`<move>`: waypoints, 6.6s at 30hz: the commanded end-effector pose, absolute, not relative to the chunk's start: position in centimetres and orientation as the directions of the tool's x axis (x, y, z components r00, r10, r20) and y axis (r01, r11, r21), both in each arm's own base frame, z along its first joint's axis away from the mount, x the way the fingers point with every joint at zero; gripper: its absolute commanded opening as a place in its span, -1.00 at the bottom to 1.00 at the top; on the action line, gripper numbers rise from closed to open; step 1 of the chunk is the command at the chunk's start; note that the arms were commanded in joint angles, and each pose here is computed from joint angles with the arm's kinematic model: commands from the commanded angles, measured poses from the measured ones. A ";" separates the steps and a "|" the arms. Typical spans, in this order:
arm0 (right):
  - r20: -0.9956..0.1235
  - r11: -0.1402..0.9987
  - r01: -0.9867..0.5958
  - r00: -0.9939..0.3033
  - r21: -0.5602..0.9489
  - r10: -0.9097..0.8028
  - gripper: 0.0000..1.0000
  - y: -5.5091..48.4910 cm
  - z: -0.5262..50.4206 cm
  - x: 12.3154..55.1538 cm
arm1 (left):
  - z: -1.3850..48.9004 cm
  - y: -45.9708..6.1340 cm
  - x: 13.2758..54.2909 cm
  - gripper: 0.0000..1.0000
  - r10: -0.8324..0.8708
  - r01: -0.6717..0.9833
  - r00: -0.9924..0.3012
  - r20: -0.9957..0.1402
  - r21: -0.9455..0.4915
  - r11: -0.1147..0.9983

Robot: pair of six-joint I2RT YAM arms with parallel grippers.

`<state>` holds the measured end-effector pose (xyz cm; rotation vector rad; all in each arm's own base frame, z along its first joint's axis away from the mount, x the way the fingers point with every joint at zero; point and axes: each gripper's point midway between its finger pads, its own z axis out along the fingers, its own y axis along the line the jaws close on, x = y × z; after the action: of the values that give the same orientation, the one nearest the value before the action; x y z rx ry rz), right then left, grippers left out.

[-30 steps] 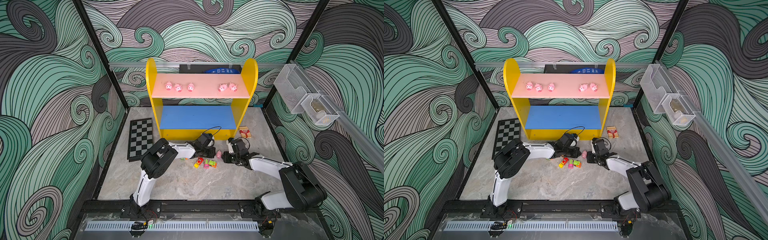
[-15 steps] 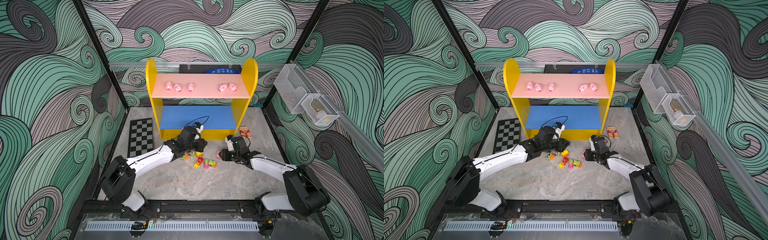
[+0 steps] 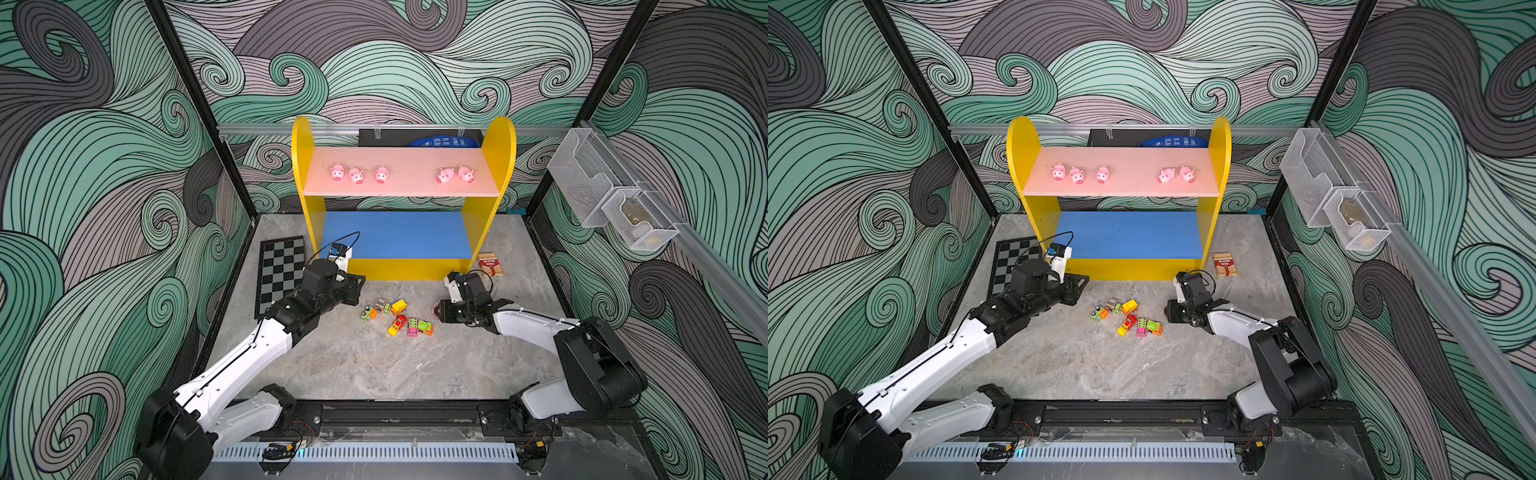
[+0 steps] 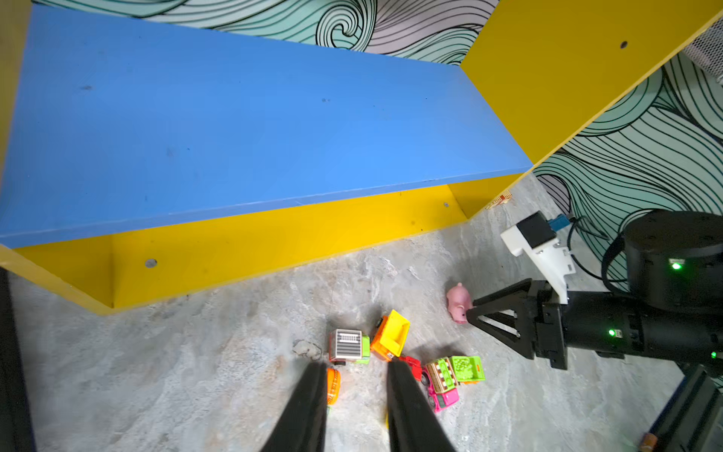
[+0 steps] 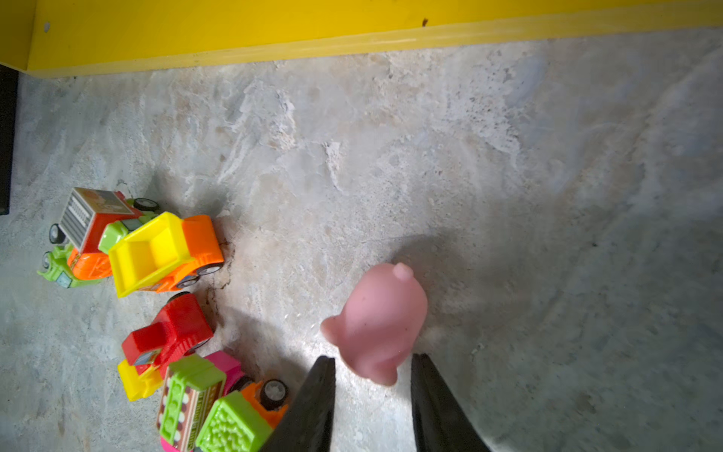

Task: Organize plastic toys on shelves
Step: Pick up the plastic toy at the center of the board, then place the plastic toy on the shelf, then pick up the plastic toy at the center of the board.

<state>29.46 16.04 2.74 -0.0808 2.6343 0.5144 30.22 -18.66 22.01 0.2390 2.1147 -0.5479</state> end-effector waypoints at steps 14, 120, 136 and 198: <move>-0.440 0.951 -0.117 -0.898 0.288 0.023 -0.50 15.7 1.6 30.4 | 20.5 -16.4 30.1 -0.38 0.007 0.328 -0.575 -0.818 -0.223 0.918; -0.768 0.749 -0.384 -0.589 0.540 0.252 -0.95 26.3 43.7 45.3 | 20.1 -13.8 30.1 -0.39 -0.044 0.266 -0.567 -0.822 -0.233 0.935; -0.769 0.756 -0.373 -0.585 0.537 0.257 -0.46 25.9 43.5 46.0 | 20.2 -13.5 30.1 -0.38 -0.053 0.261 -0.564 -0.824 -0.238 0.936; -0.709 0.843 -0.428 -0.700 0.327 -0.080 0.13 21.0 11.1 29.4 | 9.7 -20.0 27.9 -0.12 -0.076 0.295 -0.818 -0.571 -0.529 0.795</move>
<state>29.19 20.14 10.60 -0.3580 2.3341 0.5644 26.96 -20.03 9.43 0.1604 2.4179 -0.8886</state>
